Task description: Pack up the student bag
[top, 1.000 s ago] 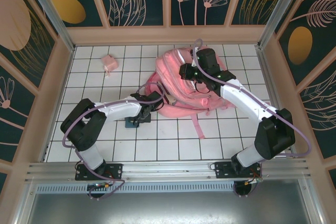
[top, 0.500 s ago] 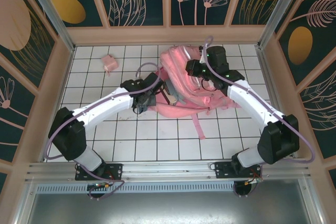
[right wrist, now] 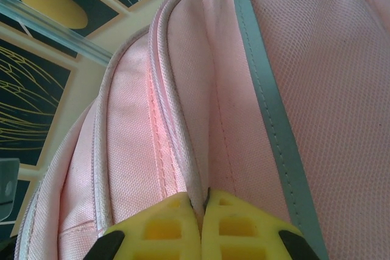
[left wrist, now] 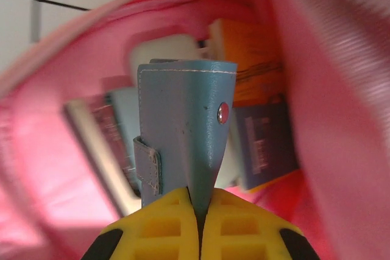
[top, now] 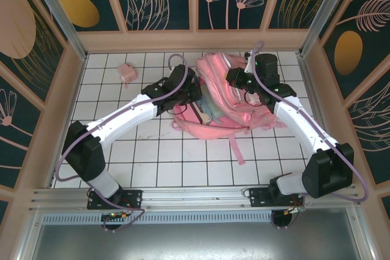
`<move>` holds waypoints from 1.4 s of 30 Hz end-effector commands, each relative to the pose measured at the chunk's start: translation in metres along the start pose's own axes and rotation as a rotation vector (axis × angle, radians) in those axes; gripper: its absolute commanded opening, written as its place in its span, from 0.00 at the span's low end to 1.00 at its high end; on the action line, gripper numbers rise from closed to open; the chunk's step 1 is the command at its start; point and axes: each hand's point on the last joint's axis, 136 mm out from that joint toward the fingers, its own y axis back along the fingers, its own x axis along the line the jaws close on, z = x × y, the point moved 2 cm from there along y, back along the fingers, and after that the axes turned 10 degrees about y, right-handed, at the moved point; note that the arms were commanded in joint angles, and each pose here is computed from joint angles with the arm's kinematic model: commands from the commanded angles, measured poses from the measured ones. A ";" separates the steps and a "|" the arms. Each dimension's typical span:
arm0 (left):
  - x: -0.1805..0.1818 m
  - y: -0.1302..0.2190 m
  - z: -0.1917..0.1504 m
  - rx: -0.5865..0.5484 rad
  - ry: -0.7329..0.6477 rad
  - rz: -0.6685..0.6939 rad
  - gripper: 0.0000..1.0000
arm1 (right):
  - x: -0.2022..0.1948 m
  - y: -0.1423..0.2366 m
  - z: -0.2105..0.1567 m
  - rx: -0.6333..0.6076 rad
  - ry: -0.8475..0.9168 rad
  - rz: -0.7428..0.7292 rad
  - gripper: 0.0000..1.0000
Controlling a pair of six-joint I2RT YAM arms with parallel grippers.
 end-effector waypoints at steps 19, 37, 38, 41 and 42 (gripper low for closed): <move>-0.021 -0.080 -0.021 0.104 0.280 -0.492 0.23 | 0.022 0.020 0.035 -0.095 0.008 0.071 0.00; 0.050 -0.056 0.010 -0.018 0.076 0.042 0.85 | 0.019 0.013 0.034 -0.084 0.002 0.075 0.00; 0.054 -0.050 0.015 -0.030 0.064 0.062 0.85 | 0.020 0.012 0.034 -0.082 0.003 0.076 0.00; 0.075 -0.034 0.035 -0.083 0.042 0.146 0.87 | 0.020 0.012 0.034 -0.080 0.006 0.077 0.00; 0.077 -0.022 0.047 -0.115 0.033 0.159 0.87 | 0.020 0.011 0.033 -0.076 0.008 0.079 0.00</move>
